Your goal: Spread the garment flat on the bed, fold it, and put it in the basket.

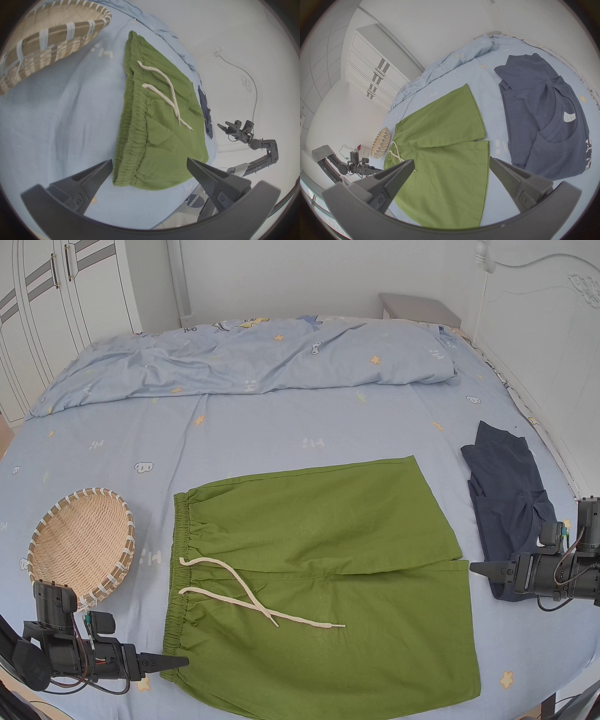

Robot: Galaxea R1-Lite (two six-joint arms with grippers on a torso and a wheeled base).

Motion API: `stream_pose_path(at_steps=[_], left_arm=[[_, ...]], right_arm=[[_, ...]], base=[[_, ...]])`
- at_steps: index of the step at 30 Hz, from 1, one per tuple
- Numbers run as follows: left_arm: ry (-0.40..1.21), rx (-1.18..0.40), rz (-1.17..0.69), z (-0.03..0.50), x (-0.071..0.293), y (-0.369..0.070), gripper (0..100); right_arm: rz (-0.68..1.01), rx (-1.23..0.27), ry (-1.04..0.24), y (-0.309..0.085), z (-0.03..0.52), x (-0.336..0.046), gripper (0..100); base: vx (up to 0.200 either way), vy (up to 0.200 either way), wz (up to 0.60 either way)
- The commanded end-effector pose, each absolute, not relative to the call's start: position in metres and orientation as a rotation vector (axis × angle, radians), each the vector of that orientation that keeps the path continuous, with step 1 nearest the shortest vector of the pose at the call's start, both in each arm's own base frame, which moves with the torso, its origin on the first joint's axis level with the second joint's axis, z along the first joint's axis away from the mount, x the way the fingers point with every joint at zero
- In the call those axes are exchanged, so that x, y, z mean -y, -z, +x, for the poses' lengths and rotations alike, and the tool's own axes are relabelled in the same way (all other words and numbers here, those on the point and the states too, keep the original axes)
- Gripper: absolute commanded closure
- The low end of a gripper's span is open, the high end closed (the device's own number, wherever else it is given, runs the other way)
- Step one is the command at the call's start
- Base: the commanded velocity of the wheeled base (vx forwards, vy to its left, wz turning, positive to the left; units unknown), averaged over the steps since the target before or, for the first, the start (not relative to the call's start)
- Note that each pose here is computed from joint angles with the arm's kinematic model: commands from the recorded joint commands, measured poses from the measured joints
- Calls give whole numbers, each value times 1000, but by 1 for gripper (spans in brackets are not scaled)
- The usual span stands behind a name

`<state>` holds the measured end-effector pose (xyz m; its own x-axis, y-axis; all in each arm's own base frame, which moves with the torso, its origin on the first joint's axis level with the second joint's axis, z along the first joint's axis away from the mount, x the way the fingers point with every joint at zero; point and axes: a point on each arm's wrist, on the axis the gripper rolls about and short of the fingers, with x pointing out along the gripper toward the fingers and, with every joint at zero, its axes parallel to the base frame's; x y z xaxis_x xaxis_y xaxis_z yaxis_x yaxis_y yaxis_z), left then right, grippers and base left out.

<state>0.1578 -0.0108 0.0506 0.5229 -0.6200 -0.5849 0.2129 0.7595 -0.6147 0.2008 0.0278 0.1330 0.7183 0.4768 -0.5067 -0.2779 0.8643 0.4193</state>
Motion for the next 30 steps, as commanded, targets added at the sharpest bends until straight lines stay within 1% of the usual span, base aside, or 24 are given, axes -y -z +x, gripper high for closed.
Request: stream_pose_path(at_steps=[1,6,19,30], left_arm=[[539,-931,-535,153,12,-45,0],[543,-969,-553,156,11,-38,0],[526,-976,-542,158,9,-32,0],[544,-1020,-556,160,12,-25,0]], right_arm=[[322,-628,-434,-136,196,-28,0],[322,-627,-433,-136,195,-28,0],[321,-635,-435,-134,194,-29,0],[321,-635,-435,-134,194,-29,0]], base=[[0,0,0],[0,0,0],[0,0,0],[0,0,0]])
